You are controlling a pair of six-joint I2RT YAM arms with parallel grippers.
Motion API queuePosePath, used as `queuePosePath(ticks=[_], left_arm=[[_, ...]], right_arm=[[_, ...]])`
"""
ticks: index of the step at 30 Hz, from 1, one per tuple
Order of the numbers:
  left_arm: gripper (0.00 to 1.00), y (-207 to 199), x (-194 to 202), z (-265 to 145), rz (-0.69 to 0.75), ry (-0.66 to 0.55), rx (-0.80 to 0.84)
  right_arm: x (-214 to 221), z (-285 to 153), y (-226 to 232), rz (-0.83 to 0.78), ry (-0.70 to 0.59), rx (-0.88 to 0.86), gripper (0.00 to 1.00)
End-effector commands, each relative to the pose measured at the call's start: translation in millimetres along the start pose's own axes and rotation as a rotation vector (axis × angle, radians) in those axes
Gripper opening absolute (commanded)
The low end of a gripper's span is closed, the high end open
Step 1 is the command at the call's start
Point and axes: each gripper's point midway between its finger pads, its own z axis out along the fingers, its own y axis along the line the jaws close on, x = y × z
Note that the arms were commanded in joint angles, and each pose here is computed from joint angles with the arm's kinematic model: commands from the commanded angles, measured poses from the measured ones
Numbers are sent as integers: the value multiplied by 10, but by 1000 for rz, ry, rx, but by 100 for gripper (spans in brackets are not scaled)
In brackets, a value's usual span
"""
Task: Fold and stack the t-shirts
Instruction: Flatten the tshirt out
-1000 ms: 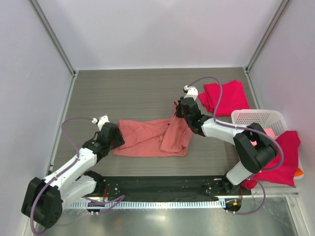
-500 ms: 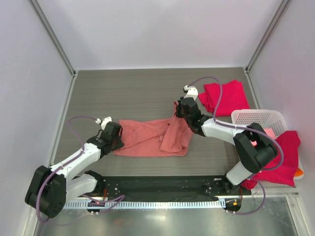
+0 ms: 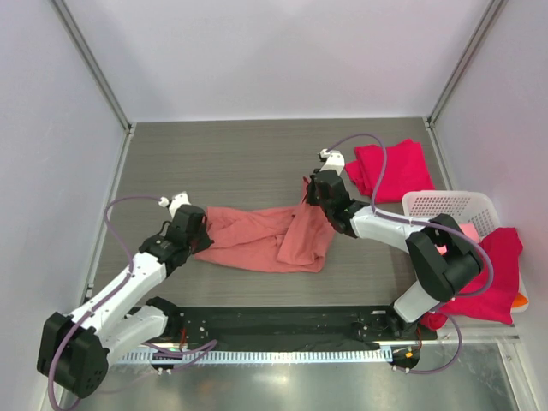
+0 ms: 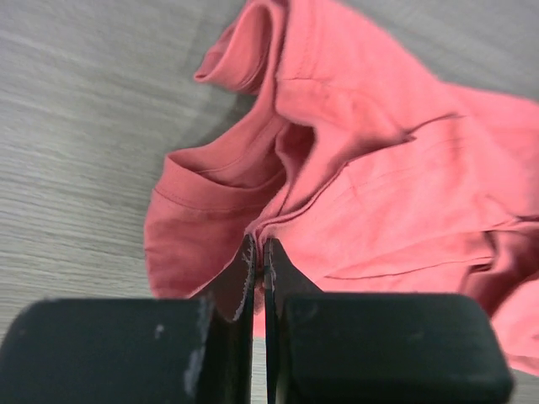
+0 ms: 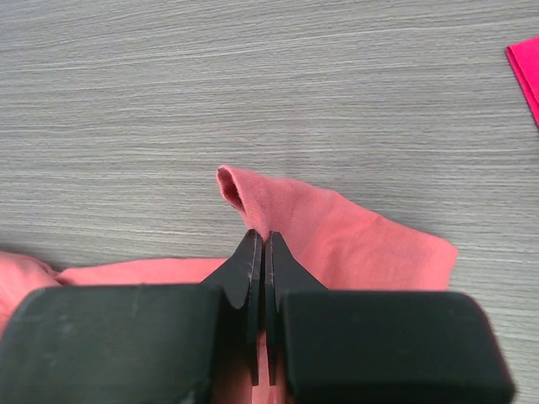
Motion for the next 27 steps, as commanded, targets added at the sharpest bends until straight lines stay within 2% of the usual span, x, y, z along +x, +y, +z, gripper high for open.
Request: queuePosePath(ticks=[1,8,12,21,23,27], left_arm=[[0,-35,-287,-176,-6,-78,-14],[0,-172,-519,-369,-44,-121,21],[0,-124,-450,-319,-30,-102,4],[6,40,-97,-35,-9,-51,-17],[7,56,-46,22,0,-37,-26],[19,31,7,97,28,-11,-21]], right_arm=[[-343,-88,14,47,-109,7,1],[-637,-336,-139,93,-163,74,1],[-668,-430,-173,115,-124,88,1],[-111,-516,-251,100,47,62,1],[-40,-504,-295,95,46,70,1],[40,-473,-323,92,25,57,1]])
